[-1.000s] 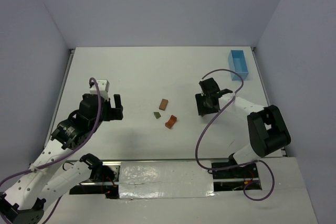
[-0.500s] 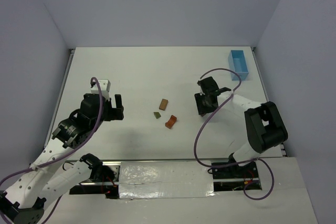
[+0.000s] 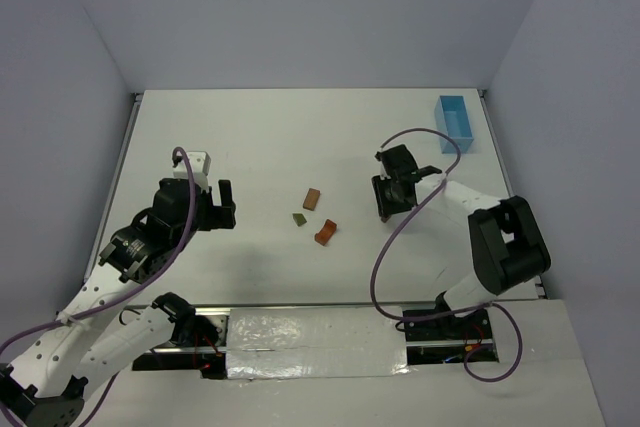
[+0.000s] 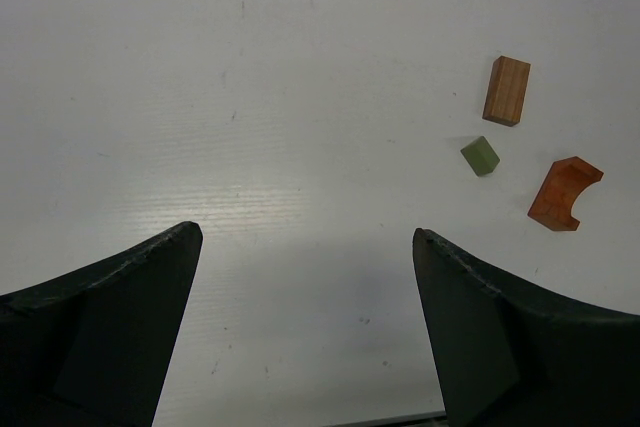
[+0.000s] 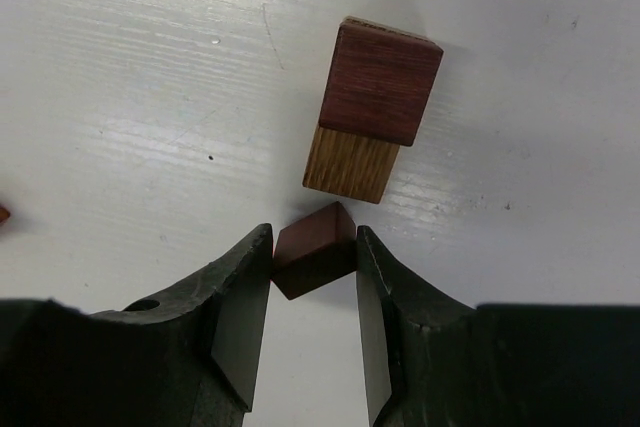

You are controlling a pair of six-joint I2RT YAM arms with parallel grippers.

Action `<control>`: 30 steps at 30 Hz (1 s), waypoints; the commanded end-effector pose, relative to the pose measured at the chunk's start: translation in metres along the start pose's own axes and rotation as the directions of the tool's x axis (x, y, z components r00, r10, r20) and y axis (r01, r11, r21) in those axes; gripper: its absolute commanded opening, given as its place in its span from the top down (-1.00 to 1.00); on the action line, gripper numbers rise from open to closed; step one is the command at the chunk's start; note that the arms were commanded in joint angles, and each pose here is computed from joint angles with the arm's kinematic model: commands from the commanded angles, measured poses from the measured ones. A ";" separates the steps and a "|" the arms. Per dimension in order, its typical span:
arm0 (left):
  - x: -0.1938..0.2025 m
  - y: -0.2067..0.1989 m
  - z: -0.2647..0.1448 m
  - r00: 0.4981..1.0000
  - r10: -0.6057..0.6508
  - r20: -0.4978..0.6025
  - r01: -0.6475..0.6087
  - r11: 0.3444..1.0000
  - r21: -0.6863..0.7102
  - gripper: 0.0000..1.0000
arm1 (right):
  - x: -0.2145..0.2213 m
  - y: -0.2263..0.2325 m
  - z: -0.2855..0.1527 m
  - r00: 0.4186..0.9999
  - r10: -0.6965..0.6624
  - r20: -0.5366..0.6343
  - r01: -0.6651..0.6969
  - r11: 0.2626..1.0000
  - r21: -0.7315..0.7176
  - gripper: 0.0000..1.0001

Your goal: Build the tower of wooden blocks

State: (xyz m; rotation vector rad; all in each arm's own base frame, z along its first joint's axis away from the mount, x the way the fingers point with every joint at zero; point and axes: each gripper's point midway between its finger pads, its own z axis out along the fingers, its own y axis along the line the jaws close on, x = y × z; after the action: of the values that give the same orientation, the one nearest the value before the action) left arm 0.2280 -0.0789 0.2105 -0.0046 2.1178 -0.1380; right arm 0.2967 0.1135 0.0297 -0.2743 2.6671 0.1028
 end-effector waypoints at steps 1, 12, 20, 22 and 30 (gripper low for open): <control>-0.007 -0.005 0.001 1.000 0.004 0.031 -0.005 1.000 0.022 -0.99 | -0.015 0.010 -0.018 0.996 0.021 0.086 -0.019 1.000 -0.024 0.49; -0.009 -0.011 -0.002 0.999 0.010 0.039 -0.013 0.998 0.063 -0.99 | -0.015 0.038 -0.045 0.986 0.012 0.169 0.004 0.996 -0.093 0.60; -0.010 -0.013 -0.003 0.999 0.012 0.045 -0.016 0.997 0.077 -0.99 | 0.000 0.045 -0.033 0.993 0.049 0.104 -0.051 0.999 0.018 0.57; -0.011 -0.013 -0.004 0.999 0.011 0.047 -0.014 0.997 0.076 -0.99 | 0.007 0.048 -0.026 0.991 0.095 0.094 -0.101 0.993 0.061 0.54; -0.011 -0.013 -0.005 0.999 0.010 0.053 -0.015 0.996 0.083 -0.99 | 0.022 0.057 -0.005 0.974 0.217 0.068 -0.223 0.968 0.118 0.54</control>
State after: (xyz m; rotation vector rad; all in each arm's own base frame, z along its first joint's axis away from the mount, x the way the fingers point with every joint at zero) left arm 0.2262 -0.0873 0.2179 0.0222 2.0921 -0.2041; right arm 0.2588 0.1624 0.0279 -0.0523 2.6479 0.0600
